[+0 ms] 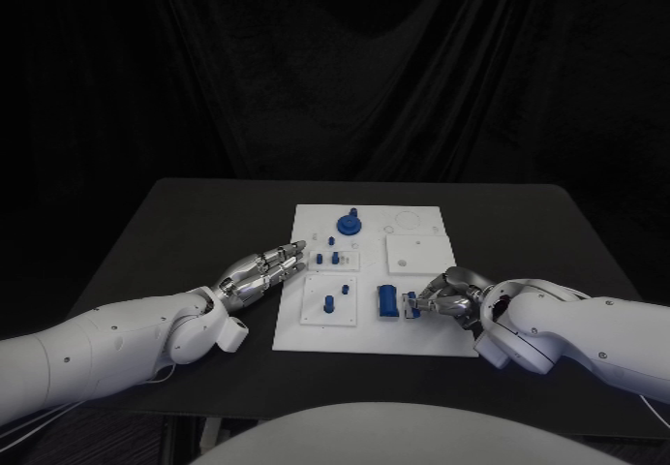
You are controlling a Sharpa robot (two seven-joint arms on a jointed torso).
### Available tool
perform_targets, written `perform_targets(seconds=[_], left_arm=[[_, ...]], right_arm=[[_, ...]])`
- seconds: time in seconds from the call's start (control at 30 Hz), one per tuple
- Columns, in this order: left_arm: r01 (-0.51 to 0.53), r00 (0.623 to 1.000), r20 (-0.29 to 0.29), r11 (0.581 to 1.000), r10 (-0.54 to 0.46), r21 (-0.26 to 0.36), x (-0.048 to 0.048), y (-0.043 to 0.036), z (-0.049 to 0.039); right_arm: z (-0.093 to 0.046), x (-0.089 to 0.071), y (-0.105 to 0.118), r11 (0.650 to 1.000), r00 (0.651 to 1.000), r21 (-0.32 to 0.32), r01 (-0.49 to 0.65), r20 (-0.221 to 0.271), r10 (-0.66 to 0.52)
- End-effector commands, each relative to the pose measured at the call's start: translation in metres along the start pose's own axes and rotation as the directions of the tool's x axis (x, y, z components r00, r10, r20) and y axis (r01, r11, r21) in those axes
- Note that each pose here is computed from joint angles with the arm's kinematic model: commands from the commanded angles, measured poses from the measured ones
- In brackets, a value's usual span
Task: Assemble the parts on the task board
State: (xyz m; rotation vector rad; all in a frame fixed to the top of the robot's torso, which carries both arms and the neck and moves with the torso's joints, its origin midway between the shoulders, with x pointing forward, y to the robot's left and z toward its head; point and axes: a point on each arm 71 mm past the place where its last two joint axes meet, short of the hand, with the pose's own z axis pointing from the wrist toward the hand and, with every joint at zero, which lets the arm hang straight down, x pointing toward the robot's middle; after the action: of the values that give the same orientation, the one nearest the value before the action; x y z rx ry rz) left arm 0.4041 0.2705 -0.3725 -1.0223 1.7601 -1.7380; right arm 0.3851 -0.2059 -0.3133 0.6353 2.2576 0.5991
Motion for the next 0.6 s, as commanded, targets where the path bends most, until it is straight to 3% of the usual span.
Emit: perform_targets(seconds=[0.03, 0.6], left_arm=[[0.015, 1.000, -0.011, 0.994, -0.014, 0.111, 0.0026, -0.0052, -0.0005], [0.017, 1.000, -0.012, 0.994, -0.016, 0.109, 0.0030, -0.0043, -0.0006]], right_arm=[[0.0004, 0.0020, -0.0003, 1.000, 1.000, 0.014, 0.007, -0.021, -0.006], [0.0004, 0.0017, -0.0014, 1.000, 1.000, 0.026, 0.005, -0.017, -0.005]])
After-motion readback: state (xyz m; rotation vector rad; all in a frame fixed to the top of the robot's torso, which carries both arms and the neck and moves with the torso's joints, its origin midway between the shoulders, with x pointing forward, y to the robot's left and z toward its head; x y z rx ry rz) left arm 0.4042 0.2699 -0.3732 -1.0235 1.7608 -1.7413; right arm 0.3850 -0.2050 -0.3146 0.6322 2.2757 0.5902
